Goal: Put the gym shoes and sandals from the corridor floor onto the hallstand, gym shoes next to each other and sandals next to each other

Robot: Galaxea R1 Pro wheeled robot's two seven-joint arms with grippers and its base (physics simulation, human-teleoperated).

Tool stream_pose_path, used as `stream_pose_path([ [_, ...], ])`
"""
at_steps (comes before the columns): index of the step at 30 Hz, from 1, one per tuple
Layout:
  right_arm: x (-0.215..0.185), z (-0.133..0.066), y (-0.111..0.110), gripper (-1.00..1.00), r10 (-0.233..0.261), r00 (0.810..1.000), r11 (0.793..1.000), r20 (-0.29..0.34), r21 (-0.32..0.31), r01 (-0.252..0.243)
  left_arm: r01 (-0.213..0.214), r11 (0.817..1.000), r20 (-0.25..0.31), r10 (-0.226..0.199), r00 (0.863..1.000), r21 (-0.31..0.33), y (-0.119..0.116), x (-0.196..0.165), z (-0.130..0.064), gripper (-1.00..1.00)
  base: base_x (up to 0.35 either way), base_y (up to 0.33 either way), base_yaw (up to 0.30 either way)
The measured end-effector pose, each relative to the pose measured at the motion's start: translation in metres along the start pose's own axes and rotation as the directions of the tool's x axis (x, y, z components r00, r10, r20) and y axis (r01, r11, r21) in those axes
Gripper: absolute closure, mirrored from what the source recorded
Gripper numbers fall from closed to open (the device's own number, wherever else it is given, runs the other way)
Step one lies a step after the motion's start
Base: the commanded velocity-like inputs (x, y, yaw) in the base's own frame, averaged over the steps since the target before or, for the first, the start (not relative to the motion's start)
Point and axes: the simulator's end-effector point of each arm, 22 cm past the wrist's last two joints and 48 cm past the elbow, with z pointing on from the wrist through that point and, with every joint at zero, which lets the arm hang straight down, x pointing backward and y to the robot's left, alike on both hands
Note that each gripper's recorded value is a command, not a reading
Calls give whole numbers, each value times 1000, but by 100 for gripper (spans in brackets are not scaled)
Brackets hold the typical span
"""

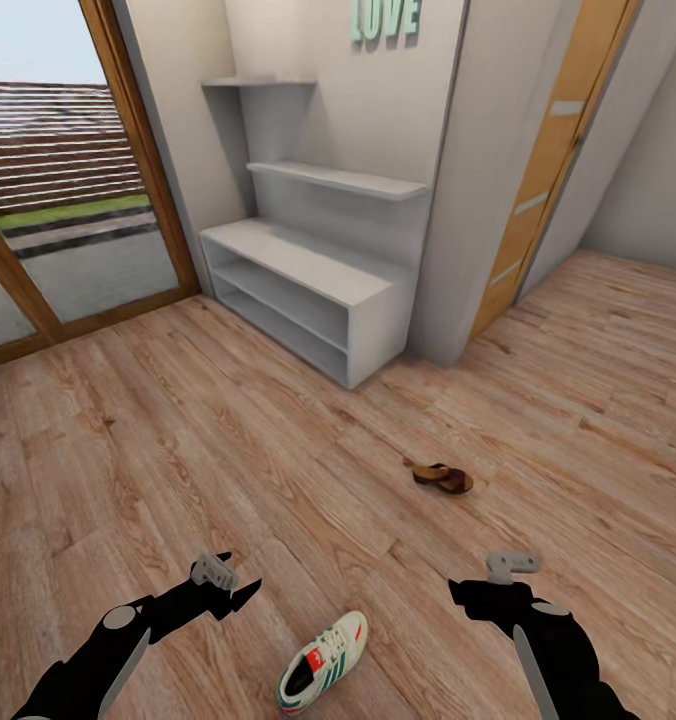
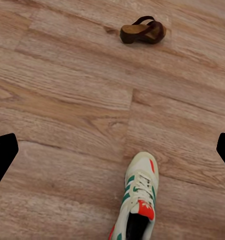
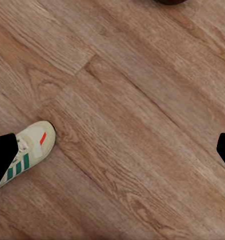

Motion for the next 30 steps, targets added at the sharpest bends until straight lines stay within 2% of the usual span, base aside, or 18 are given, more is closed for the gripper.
stream_pose_path([
  [30,54,60,1,-100,-2,999,1000,-44,0,2,26,1000,-40,-25,999,7,9,76,36,-100,0,0,-15],
])
